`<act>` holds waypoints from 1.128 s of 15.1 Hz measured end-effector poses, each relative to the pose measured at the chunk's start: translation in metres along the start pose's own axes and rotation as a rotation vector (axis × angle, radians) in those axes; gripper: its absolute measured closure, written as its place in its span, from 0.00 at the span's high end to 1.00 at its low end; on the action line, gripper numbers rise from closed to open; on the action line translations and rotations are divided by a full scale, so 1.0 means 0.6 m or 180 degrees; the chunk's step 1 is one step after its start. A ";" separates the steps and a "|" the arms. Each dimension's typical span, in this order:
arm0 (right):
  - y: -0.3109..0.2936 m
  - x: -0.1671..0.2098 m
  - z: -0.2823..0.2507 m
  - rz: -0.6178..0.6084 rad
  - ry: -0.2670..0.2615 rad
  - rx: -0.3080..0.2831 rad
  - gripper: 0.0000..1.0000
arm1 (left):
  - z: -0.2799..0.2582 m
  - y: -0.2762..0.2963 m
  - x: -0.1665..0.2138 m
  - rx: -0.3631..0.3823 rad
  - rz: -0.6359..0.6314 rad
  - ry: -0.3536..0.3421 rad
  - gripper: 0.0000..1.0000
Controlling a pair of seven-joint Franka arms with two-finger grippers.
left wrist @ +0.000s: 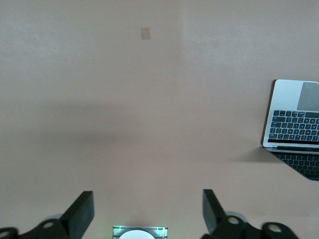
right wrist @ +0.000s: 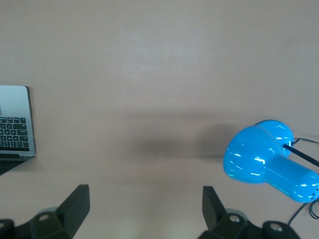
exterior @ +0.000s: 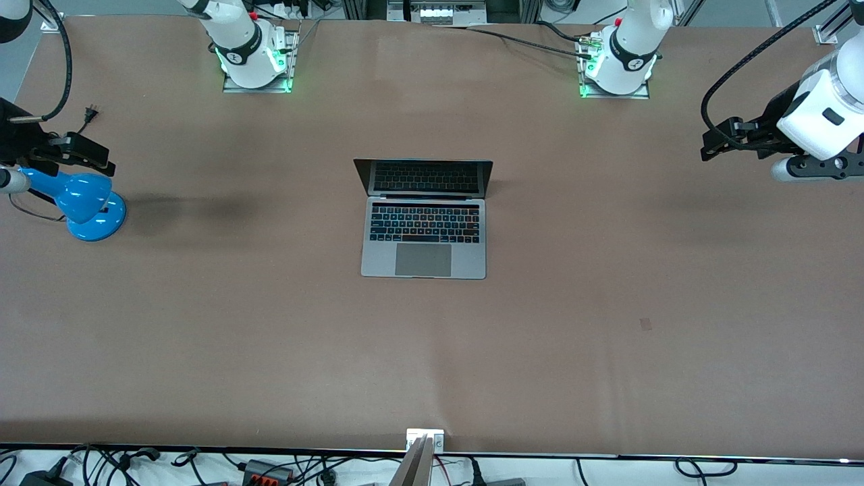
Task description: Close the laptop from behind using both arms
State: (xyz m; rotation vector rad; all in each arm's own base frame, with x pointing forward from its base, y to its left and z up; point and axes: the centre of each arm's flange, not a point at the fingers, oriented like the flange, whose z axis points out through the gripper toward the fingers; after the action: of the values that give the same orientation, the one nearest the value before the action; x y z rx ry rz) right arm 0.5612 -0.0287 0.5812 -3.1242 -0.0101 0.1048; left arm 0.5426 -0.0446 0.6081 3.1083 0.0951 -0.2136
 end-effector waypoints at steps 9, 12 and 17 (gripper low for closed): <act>-0.005 0.007 0.027 -0.0013 -0.0181 0.0034 1.00 | -0.001 0.021 -0.013 -0.0325 0.0038 -0.0153 0.02; -0.005 0.007 0.066 -0.0082 -0.0526 0.0056 1.00 | 0.000 0.026 -0.015 -0.0407 -0.0056 -0.0191 0.01; 0.002 0.008 0.102 -0.0088 -0.0815 0.0078 0.93 | 0.006 0.062 -0.021 -0.0431 -0.0316 -0.0287 0.01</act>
State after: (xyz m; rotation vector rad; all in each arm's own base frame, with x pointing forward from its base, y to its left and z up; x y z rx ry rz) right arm 0.5622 -0.0290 0.5199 -3.0608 -0.0546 0.4989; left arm 0.5317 -0.0824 0.6071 2.9569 0.2511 -0.3344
